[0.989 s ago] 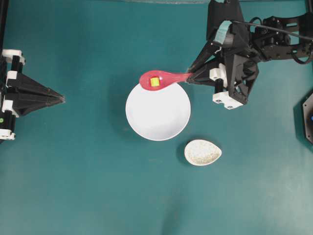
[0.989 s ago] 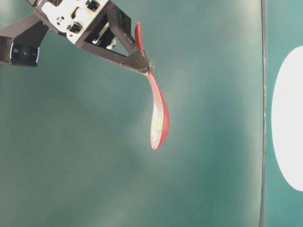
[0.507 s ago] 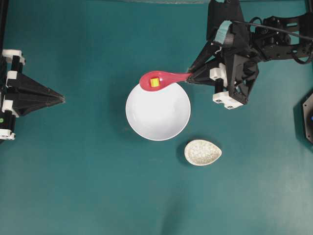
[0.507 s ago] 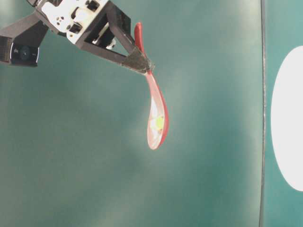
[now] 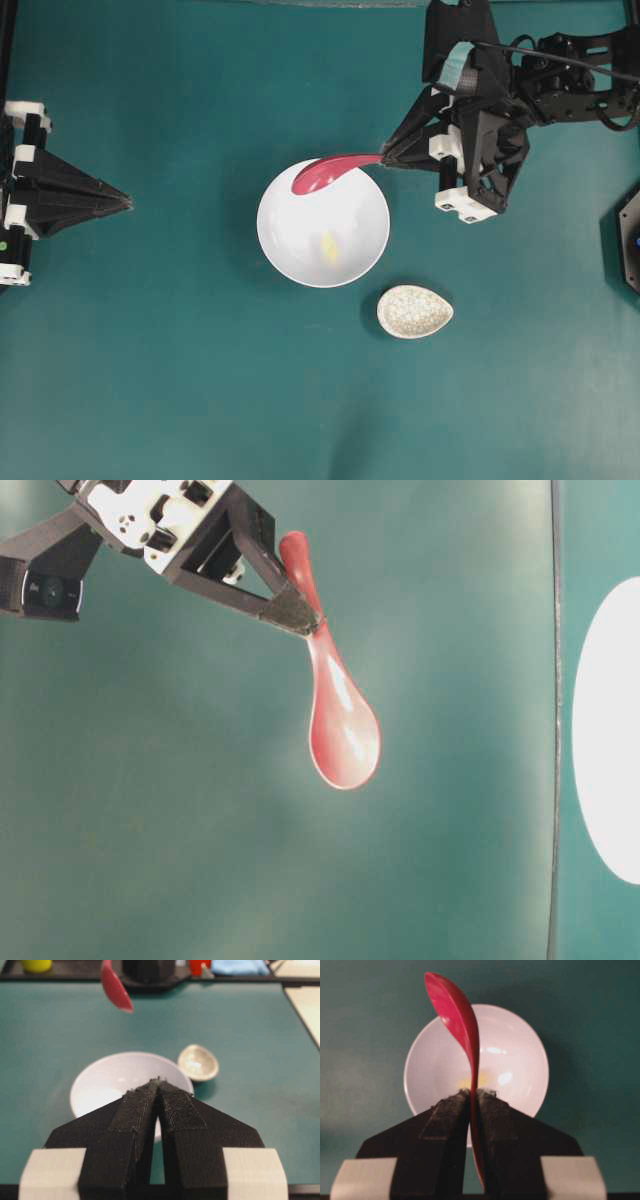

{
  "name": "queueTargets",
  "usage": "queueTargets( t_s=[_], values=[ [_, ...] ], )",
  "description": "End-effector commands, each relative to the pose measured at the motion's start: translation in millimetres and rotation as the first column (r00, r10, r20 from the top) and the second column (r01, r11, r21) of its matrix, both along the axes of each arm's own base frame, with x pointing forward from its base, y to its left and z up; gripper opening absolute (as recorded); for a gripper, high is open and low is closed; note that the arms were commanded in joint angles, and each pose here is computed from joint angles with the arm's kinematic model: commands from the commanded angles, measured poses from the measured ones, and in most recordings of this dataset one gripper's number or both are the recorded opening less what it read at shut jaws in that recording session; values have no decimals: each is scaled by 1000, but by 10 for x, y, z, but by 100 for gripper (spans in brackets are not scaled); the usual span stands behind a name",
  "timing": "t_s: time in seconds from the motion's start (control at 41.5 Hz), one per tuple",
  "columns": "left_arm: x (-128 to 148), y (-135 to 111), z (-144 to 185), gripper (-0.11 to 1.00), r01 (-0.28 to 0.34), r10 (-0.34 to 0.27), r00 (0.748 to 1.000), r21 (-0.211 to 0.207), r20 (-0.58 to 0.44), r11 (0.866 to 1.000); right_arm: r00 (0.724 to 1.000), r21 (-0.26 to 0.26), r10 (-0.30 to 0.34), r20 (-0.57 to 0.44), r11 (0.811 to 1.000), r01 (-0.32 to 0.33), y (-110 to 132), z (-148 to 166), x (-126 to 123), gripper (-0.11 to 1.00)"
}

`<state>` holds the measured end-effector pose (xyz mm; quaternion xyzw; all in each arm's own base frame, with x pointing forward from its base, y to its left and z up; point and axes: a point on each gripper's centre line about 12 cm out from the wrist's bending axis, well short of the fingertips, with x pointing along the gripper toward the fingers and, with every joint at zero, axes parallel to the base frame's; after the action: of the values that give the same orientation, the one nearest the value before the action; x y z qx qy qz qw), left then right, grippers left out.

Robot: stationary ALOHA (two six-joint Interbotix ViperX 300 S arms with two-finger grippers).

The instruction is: Scoop the yellow hexagonal prism block from the bowl with a spoon using the right arm.

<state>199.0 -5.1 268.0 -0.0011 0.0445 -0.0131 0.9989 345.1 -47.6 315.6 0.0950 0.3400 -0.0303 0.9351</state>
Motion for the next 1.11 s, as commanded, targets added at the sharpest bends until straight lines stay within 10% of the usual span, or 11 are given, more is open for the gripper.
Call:
queueTargets(
  t_s=[0.0,1.086],
  values=[
    [29,-1,119,0,0,0,999,-1,32,1000,998,-12,-2,57,1000,3,-4,207,-15,7],
    [29,-1,118,0,0,0,1000,-1,31,1000,1000,3,12,1,1000,-12,20,132,-58,7]
  ],
)
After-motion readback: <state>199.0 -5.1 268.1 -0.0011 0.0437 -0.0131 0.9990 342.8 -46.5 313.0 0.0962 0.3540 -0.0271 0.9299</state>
